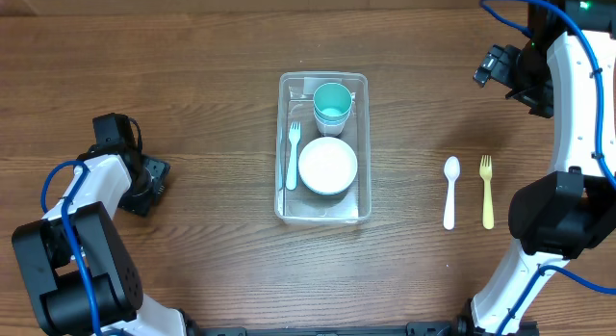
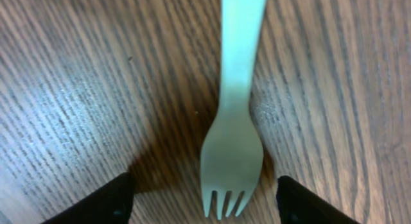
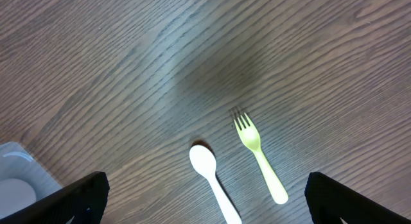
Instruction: Pack container
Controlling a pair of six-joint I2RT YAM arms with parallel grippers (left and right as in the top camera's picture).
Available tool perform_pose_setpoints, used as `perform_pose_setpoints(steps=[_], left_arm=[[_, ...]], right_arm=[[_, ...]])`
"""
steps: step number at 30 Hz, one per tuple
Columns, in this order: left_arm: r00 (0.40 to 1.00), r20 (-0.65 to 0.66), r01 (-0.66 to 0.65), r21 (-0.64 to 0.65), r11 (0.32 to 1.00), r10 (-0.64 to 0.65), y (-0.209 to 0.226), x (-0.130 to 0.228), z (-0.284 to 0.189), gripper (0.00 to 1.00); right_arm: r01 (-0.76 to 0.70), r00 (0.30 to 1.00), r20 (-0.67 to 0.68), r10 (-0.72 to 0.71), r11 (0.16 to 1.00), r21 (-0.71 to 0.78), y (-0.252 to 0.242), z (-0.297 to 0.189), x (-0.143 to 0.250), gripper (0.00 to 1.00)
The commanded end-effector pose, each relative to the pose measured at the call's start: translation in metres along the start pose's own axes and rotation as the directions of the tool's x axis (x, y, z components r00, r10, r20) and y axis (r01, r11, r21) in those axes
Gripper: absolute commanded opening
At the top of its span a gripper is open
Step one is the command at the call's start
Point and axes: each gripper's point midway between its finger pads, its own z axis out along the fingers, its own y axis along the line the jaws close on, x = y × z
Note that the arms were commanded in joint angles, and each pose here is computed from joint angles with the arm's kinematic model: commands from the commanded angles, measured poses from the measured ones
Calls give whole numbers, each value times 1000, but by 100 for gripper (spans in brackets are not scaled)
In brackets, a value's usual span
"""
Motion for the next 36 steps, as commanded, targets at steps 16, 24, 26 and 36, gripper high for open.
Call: perform_pose_setpoints(steps=[16,24,26,36], left_arm=[[971,80,-232,64,971,227,-34,-24,-8,25],[992,27,-124,34,992,123,-22,-14,-7,84],[998,13,-64,21,998,64,-19,-12,-6,80],[1000,-10,16,-7,1000,-16,-17,-7,23,49]], right_arm=[[-10,998,60,11,1000,-25,0,-21,-5,100],[-10,998,60,11,1000,-25,0,-21,-5,100],[-10,998,60,11,1000,-25,0,-21,-5,100],[-10,998,60,11,1000,-25,0,-21,-5,100]])
